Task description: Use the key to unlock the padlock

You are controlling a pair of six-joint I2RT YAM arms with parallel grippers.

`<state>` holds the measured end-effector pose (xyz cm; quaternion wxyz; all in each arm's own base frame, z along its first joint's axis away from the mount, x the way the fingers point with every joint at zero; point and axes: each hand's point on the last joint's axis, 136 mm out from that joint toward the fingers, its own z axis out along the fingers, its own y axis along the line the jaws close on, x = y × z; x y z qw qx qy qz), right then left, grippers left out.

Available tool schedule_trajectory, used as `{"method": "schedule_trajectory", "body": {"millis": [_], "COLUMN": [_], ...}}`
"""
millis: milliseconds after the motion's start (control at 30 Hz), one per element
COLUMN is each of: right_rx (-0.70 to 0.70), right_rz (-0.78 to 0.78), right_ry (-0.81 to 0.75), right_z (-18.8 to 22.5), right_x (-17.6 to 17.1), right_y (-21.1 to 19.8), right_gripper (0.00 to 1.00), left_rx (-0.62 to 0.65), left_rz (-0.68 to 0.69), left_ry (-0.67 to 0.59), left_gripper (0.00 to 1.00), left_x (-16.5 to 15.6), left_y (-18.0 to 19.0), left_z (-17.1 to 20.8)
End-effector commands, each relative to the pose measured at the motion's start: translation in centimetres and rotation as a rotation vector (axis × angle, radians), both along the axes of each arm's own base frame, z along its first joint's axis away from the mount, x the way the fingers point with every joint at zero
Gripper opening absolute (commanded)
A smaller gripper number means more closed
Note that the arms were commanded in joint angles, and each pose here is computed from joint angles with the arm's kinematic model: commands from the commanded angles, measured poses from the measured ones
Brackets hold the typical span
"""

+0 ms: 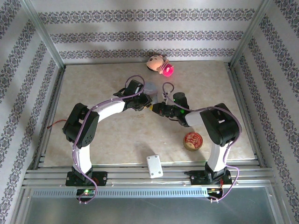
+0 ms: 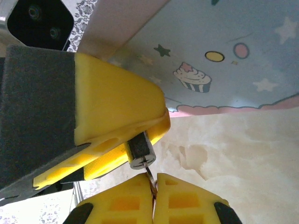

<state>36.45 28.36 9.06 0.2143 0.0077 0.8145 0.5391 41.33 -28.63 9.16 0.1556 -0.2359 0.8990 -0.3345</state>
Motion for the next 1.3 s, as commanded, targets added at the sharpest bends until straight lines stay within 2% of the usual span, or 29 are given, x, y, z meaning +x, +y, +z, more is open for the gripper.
{"method": "schedule_trajectory", "body": {"millis": [0, 133, 267, 367, 567, 667, 900, 1033, 1133, 1267], "right_rx": [0.143, 0.258, 0.226, 0.178, 0.011, -0.064, -0.157, -0.345, -0.445, -0.450], "right_rz": [-0.091, -0.119, -0.134, -0.136, -0.150, -0.155, -0.154, -0.159, -0.150, -0.158], "right_ry": [-0.191, -0.141, -0.137, -0.139, -0.108, -0.110, -0.213, -0.285, -0.331, -0.332], "right_z": [6.6, 6.3, 5.3, 4.7, 2.2, 1.3, 2.4, 2.4, 2.6, 2.4], "right_x": [4.6, 5.1, 4.7, 4.1, 2.5, 1.2, -1.5, -2.6, -3.4, -4.2], "right_y": [0.2, -0.6, -0.9, -1.2, -2.5, -3.4, -4.6, -5.3, -5.5, -5.8], "right_gripper": [0.00, 0.00, 0.00, 0.08, 0.31, 0.37, 0.42, 0.44, 0.41, 0.39], "left_rx": [-0.122, -0.112, -0.092, -0.078, -0.086, -0.081, -0.074, -0.067, -0.070, -0.079], "left_rz": [-0.246, -0.235, -0.201, -0.155, -0.087, -0.067, -0.060, -0.064, -0.060, -0.059], "left_ry": [0.171, 0.161, 0.159, 0.160, 0.161, 0.161, 0.158, 0.160, 0.166, 0.170], "left_gripper": [0.00, 0.00, 0.00, 0.00, 0.00, 0.00, 0.00, 0.00, 0.00, 0.00], "left_x": [-6.7, -6.7, -6.5, -6.3, -5.7, -5.5, -5.3, -5.4, -5.5, -5.6], "left_y": [-5.2, -4.9, -4.1, -3.3, -2.8, -2.6, -2.3, -2.2, -2.2, -2.3], "left_z": [-0.6, -0.5, -0.7, -1.2, -1.9, -2.3, -2.1, -2.2, -2.4, -2.4]}}
